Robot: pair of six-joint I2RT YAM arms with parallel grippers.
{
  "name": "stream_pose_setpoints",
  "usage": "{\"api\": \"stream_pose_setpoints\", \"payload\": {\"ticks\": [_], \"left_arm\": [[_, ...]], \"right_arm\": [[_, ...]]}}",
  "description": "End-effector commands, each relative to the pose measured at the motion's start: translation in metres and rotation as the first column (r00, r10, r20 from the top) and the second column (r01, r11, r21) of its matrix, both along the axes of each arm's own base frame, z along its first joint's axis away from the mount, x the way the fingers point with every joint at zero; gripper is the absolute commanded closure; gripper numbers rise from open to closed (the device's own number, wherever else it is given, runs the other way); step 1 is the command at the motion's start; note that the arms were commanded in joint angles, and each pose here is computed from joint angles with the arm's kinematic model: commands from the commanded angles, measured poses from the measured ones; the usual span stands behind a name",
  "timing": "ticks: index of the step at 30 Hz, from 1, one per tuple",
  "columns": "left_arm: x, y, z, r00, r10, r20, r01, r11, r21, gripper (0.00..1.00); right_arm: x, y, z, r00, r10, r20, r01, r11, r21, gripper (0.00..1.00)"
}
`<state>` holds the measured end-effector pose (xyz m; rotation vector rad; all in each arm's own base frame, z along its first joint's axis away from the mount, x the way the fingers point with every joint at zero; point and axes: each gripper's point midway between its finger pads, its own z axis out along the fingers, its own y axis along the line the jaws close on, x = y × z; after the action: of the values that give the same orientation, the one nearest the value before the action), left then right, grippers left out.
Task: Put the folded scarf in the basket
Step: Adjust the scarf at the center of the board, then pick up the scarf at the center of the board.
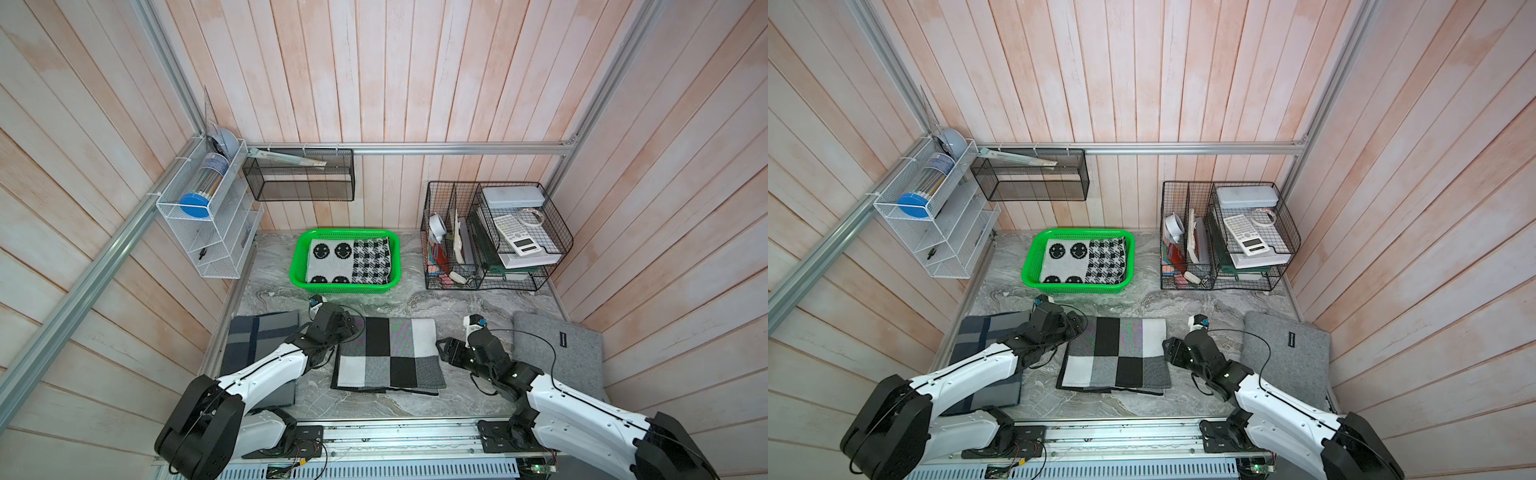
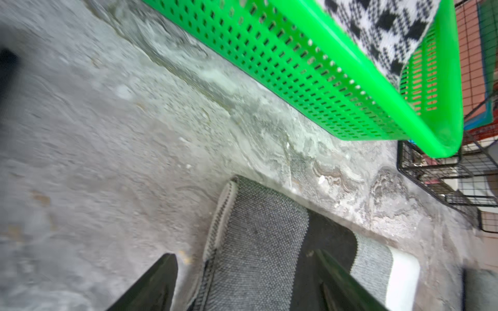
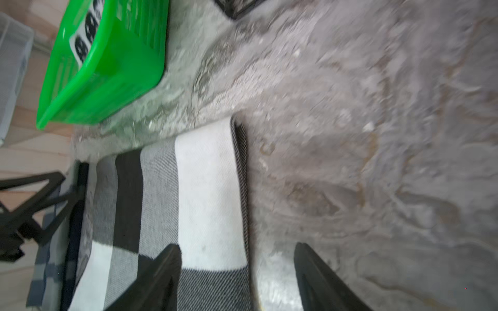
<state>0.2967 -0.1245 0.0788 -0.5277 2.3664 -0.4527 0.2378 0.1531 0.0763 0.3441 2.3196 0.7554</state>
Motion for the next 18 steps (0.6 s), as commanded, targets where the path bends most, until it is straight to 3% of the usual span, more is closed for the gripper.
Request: {"api": "stream_pose_setpoints", "payload": {"ticks": [1,12,18], "left_arm": [[-0.016,0.017,-0.014,0.998,-0.007,-0.061,0.011,0.997,0.072,0.15],[-0.025,-0.007,-0.041,0.984,-0.104,-0.143,0.101,0.995,-0.024,0.16],[-0.028,-0.004,-0.05,0.981,-0.096,-0.171,0.098,0.995,0.001,0.19]], "right_arm": [[0.01,0.002,0.011,0.998,0.056,0.032,-0.057,0.997,0.053,0.27],[0.029,0.029,-0.01,0.982,0.167,-0.087,-0.161,0.984,0.072,0.27],[0.029,0.037,-0.031,0.962,0.209,-0.177,-0.202,0.978,0.056,0.28]]}}
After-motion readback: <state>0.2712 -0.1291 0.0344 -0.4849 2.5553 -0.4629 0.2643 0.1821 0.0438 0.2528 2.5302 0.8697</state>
